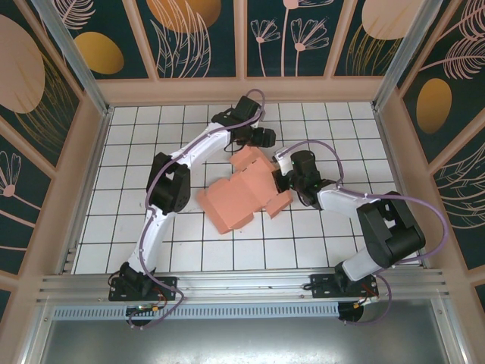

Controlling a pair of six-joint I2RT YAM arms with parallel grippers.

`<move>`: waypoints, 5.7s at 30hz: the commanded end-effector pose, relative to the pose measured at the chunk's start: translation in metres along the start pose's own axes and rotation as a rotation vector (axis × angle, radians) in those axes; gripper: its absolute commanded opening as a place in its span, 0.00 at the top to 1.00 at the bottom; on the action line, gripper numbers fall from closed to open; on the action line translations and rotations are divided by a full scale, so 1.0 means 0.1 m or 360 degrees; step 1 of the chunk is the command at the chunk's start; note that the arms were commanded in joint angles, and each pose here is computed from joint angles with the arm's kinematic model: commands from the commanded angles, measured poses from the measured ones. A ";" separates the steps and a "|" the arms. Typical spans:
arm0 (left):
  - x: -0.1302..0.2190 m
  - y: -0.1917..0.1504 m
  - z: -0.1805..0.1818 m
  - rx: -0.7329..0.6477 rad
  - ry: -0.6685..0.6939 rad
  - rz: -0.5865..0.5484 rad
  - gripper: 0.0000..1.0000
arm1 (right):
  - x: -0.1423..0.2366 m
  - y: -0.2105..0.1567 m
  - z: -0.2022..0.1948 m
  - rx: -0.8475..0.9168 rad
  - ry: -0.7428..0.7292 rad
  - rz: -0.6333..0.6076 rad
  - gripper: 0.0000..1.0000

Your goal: Fold the paper box

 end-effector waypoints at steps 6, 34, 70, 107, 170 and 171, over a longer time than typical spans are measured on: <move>0.14 -0.01 -0.08 0.0022 -0.0056 0.0020 0.26 | -0.06 0.13 -0.06 0.0009 -0.0084 -0.0052 1.00; 0.33 -0.42 -0.39 0.0137 -0.0407 0.0062 0.35 | -0.20 0.13 -0.13 -0.0077 -0.0147 0.0004 1.00; 0.26 -0.31 -0.13 0.0108 -0.0202 0.0018 0.03 | -0.14 0.10 -0.18 -0.0061 -0.0179 0.0012 1.00; 0.13 -0.34 -0.47 0.0198 -0.0602 0.0115 0.23 | -0.19 0.09 -0.13 -0.0065 -0.0133 0.0045 1.00; 1.19 -0.87 0.27 0.0309 0.0015 -0.0537 0.12 | -0.32 -0.49 -0.44 -0.0703 0.0043 0.0585 0.74; 1.21 -0.86 0.27 0.0306 0.0017 -0.0545 0.12 | -0.32 -0.49 -0.43 -0.0697 0.0049 0.0586 0.75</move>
Point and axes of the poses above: each hand's point on the last joint's axis, 136 mm out from that joint toward the fingers, its own x axis back along the fingers, its own z axis along the line the jaws close on, y = z × x, the point moved 1 cm from there along x, back along the fingers, and after that the axes turned 13 degrees about -x, right-handed, at the moved point
